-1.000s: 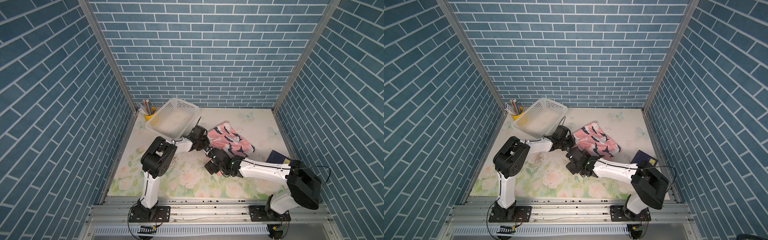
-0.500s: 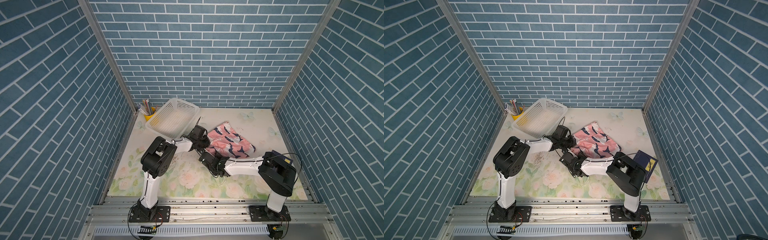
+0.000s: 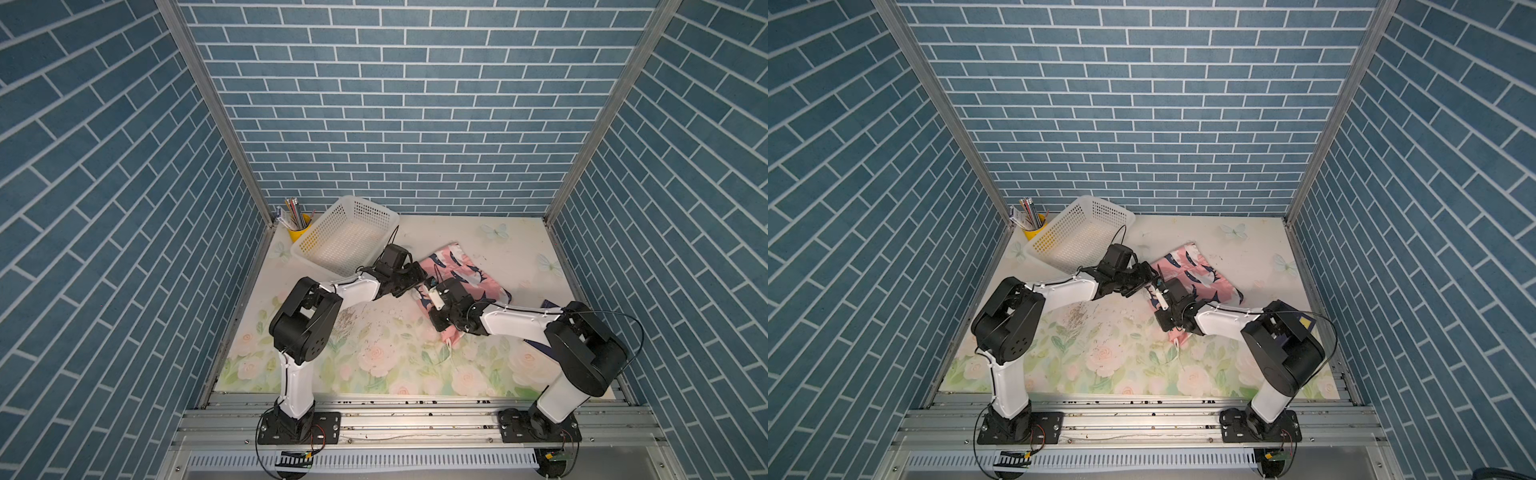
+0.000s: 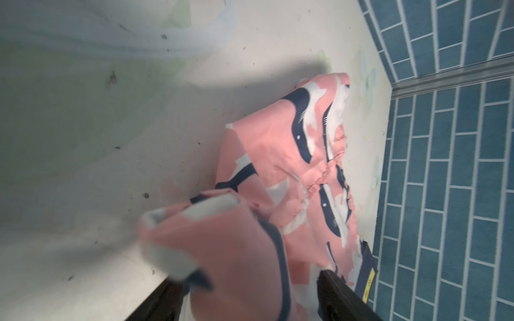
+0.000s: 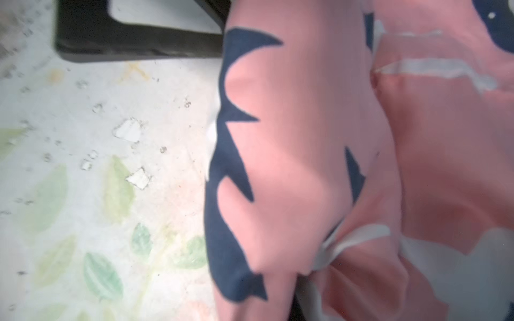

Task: Roll up the shorts
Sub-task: Roll the shorts at the center of the board.

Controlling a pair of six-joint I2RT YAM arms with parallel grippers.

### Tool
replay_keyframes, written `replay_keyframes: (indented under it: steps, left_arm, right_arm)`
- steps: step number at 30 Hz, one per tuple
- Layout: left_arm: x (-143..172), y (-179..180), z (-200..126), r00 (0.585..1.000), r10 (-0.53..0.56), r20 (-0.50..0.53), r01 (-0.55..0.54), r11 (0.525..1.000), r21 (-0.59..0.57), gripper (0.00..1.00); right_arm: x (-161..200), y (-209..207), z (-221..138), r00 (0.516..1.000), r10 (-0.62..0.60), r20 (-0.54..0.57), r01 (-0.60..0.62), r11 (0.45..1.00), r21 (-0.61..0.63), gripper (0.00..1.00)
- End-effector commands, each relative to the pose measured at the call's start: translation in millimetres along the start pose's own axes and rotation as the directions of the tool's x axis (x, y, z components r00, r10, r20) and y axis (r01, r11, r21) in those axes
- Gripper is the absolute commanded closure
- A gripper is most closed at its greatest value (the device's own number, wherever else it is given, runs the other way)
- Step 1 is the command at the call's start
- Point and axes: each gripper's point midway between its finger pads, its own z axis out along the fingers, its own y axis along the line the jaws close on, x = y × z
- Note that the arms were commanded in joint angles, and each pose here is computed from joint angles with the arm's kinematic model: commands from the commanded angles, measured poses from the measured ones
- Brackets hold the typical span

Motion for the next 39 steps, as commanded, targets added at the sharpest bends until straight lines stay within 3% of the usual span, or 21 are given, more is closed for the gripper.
replay_keyframes:
  steps: [1,7,13,17,25,28,31,36,38,39]
  left_arm:
    - [-10,-1,-20,0.997,0.051,0.057,-0.051,0.999,0.007,0.17]
    - [-6,-4,-30,0.993,0.093,0.079,-0.097,0.994,0.05,0.16]
    - [6,7,-7,0.993,0.114,0.035,-0.116,0.992,0.052,0.15]
    - [8,-9,8,0.992,0.121,0.046,-0.126,0.982,0.139,0.14]
    - [9,-7,43,0.995,0.087,0.038,-0.093,0.98,0.177,0.14]
    - [7,-1,53,0.997,0.072,0.041,-0.078,0.984,0.162,0.18]
    - [8,3,61,0.999,0.045,0.03,-0.049,0.986,0.162,0.32]
    - [3,5,65,0.999,0.015,0.037,-0.02,0.989,0.148,0.86]
    - [-2,2,63,0.999,0.009,0.039,-0.015,0.99,0.141,1.0]
    - [-2,2,63,0.999,0.009,0.036,-0.014,0.991,0.132,1.0]
  right_arm:
    - [3,33,-7,0.988,0.153,-0.032,-0.155,0.936,-0.315,1.0]
    - [3,25,-11,0.943,0.328,-0.054,-0.313,0.823,-0.474,1.0]
    - [20,7,-6,0.87,0.475,-0.133,-0.466,0.704,-0.536,1.0]
    - [28,2,0,0.844,0.508,-0.175,-0.514,0.667,-0.54,1.0]
    - [37,-1,5,0.82,0.527,-0.223,-0.552,0.626,-0.551,1.0]
    - [40,-1,8,0.813,0.529,-0.244,-0.564,0.608,-0.559,1.0]
    - [43,0,10,0.809,0.526,-0.262,-0.571,0.6,-0.561,1.0]
    - [45,-5,12,0.805,0.528,-0.272,-0.58,0.601,-0.55,1.0]
    - [43,-8,11,0.813,0.52,-0.263,-0.571,0.624,-0.533,0.9]
    - [42,-11,10,0.822,0.51,-0.256,-0.562,0.65,-0.511,0.8]
